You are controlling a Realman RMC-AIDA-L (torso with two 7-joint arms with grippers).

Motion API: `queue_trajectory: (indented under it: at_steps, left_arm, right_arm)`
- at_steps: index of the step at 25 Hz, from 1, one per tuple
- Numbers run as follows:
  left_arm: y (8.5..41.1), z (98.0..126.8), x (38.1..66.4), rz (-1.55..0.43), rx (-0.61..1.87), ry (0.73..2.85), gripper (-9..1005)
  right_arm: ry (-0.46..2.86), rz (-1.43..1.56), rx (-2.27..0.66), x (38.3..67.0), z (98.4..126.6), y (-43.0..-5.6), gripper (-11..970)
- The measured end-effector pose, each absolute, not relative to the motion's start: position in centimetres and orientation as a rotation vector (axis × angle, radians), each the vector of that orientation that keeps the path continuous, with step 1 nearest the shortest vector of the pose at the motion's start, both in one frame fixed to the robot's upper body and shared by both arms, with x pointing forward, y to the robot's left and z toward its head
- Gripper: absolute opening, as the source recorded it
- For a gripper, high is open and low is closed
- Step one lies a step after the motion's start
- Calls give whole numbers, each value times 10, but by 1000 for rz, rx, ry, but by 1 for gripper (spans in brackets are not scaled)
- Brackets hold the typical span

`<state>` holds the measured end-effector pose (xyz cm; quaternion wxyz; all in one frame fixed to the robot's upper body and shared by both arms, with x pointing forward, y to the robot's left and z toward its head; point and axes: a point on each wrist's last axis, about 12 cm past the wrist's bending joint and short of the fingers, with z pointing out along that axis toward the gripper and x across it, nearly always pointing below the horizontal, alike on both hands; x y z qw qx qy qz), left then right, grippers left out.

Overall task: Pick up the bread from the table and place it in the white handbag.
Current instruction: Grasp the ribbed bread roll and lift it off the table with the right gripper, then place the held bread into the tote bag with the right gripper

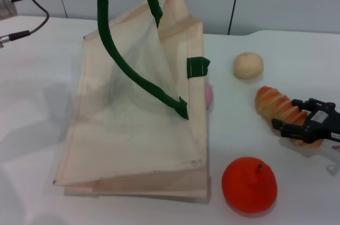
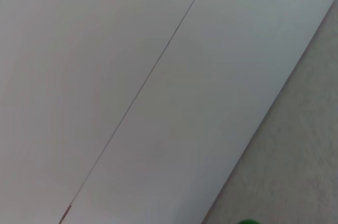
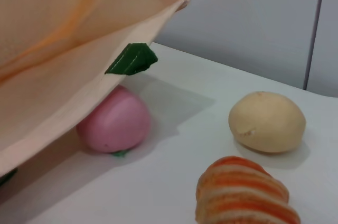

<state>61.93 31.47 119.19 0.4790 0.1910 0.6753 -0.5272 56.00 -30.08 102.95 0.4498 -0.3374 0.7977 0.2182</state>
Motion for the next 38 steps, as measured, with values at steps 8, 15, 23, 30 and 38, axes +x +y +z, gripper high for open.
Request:
queue_trajectory:
  at_steps: [8, 15, 23, 30, 38]
  left_arm:
    - [315, 1192, 619, -1287, 462, 1643, 120]
    - [315, 1192, 619, -1287, 462, 1643, 120]
    - [313, 1193, 620, -1294, 468, 1642, 120]
    - [305, 1200, 626, -1304, 500, 1628, 119]
    - [295, 1203, 629, -1317, 528, 1630, 119]
  right_arm:
    - [1957, 522, -851, 561, 1031, -302, 741]
    - [1906, 527, -834, 563, 1036, -301, 658]
    - [1676, 666, -908, 559, 1062, -291, 587]
    - [1568, 768, -1106, 572, 1079, -255, 535]
    - [1518, 809, -1264, 594, 1092, -209, 484]
